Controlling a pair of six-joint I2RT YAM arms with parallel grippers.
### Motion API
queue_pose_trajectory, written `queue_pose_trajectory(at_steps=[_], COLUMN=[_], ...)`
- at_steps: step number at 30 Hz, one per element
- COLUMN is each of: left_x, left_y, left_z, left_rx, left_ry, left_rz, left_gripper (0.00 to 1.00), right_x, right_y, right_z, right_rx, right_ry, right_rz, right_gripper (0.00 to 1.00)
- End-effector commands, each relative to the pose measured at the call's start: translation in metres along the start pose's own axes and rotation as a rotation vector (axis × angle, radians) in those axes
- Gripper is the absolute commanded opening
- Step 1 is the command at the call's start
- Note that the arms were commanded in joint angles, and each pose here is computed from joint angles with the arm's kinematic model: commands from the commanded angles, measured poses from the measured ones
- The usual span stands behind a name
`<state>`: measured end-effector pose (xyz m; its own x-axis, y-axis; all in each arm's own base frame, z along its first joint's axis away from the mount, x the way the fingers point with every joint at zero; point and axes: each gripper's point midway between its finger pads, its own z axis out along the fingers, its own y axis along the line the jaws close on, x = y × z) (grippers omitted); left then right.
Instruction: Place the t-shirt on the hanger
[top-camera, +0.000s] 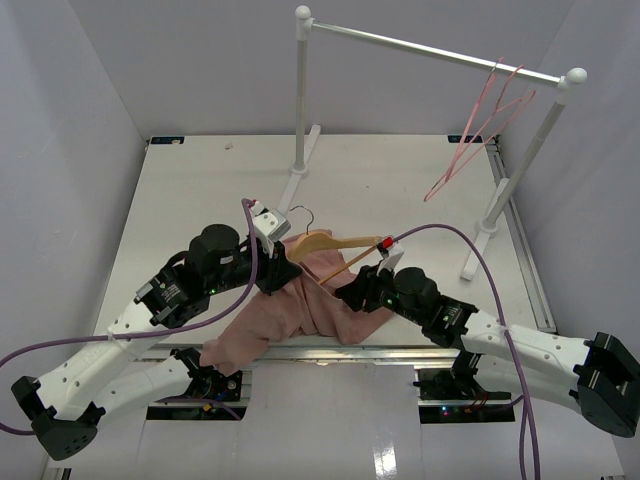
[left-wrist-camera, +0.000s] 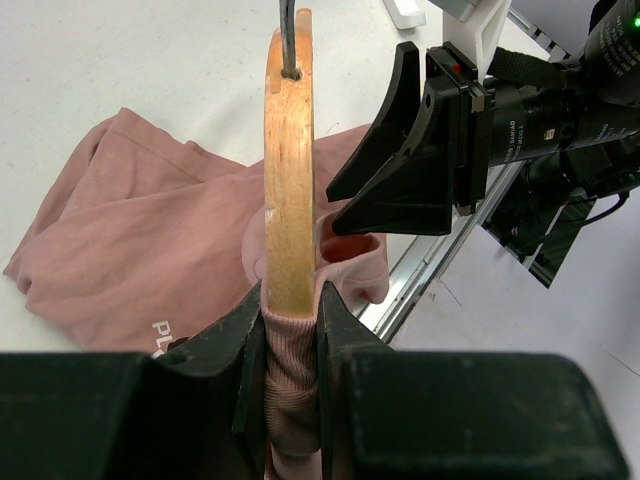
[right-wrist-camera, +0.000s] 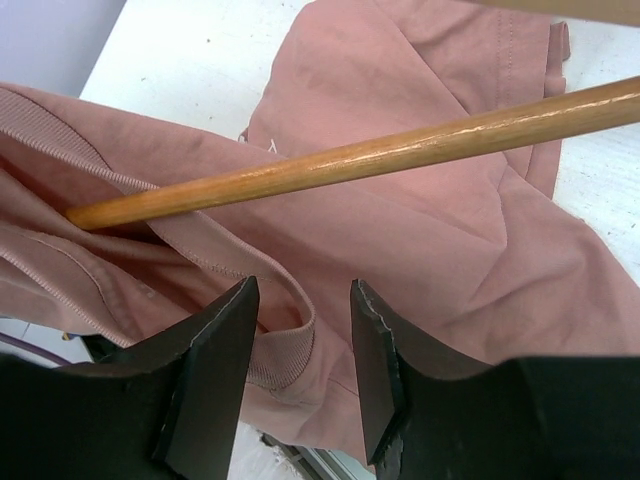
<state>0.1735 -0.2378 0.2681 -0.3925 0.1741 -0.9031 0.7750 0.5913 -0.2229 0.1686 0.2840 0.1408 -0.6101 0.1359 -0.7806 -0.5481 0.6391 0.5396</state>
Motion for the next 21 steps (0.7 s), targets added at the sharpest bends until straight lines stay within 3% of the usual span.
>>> queue_pose_trajectory(at_steps=[1, 4, 10, 13, 16, 21], left_x=[-0.017, -0.020, -0.032, -0.036, -0.036, -0.034], left_y=[-0.002, -0.001, -0.004, -0.008, -0.008, -0.012], left_z=[0.000, -0.001, -0.008, -0.011, -0.014, -0.023], left_rx=[0.011, 0.005, 0.006, 0.024, 0.029, 0.045], left_ry=[-0.068, -0.082, -0.125, -0.145, -0.155, -0.167], left_rz=[0.010, 0.015, 0.024, 0.026, 0.030, 0.058], left_gripper=[0.00, 0.00, 0.00, 0.00, 0.00, 0.00], right_x=[-0.014, -0.001, 0.015, 0.014, 0.011, -0.004], right_y=[0.009, 0.004, -0.008, -0.005, -0.006, -0.033], right_z=[0.003, 0.003, 0.001, 0.001, 0.000, -0.012], right_rx=[-0.023, -0.012, 0.001, -0.027, -0.028, 0.095], right_ry=[-0.056, -0.020, -0.016, -0.029, -0.056, -0.170], right_rz=[0.027, 0.032, 0.050, 0.057, 0.060, 0.075], right_gripper=[0.50, 0.42, 0.40, 0.13, 0.08, 0.08])
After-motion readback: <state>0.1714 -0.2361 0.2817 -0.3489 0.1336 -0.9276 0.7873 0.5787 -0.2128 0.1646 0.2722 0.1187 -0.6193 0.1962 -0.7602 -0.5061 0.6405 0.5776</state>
